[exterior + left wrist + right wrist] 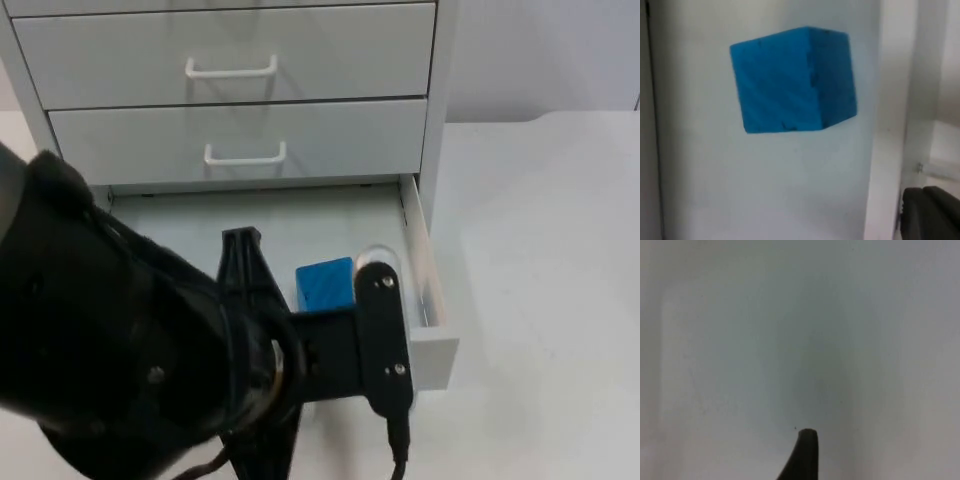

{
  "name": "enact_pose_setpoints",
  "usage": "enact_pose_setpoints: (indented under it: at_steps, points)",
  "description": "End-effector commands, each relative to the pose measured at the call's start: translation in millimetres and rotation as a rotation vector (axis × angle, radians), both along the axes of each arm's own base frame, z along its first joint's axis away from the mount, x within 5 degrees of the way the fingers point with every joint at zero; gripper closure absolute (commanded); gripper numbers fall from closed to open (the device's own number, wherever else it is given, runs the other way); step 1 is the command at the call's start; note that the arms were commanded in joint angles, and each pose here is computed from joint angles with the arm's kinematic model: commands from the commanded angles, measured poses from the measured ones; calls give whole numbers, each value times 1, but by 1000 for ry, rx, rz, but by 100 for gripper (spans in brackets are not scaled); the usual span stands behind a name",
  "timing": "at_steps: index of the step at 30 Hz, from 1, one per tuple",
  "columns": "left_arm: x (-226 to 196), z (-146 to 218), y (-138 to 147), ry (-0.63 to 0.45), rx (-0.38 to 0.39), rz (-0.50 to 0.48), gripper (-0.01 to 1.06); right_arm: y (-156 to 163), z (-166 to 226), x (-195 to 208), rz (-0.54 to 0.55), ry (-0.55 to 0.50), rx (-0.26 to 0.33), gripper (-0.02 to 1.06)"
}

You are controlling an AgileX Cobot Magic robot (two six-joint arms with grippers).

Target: Open the drawer with the left hand, place the block into the drawer with the right hand, then close the drawer with the left hand.

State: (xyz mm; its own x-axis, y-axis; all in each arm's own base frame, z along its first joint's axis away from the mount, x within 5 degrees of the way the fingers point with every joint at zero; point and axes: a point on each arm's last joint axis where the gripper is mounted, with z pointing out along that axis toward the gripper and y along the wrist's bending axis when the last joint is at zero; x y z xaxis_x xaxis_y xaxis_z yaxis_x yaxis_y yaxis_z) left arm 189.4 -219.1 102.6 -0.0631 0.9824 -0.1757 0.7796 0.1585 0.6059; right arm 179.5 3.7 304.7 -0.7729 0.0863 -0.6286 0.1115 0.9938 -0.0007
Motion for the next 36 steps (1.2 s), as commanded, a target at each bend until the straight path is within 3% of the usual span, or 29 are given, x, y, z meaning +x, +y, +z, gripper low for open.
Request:
enact_pose_setpoints:
  at_steps: [1, 5, 10, 16, 36]
  points:
    - [4, 2, 1, -18, -19, -6, 105, 0, 1, 0, 3, -17, -2, 29]
    - [12, -1, 4, -34, -30, 4, 105, 0, 1, 0, 3, -19, -2, 29]
    - [18, -3, 10, -107, -8, 92, 105, 0, 1, 1, 4, -23, -2, 29]
    - [31, -5, 24, -106, -21, 177, 105, 0, -2, 1, 6, -27, 2, 29]
    - [70, 8, 37, -126, -90, 296, 105, 1, -1, 1, 6, -36, 4, 29]
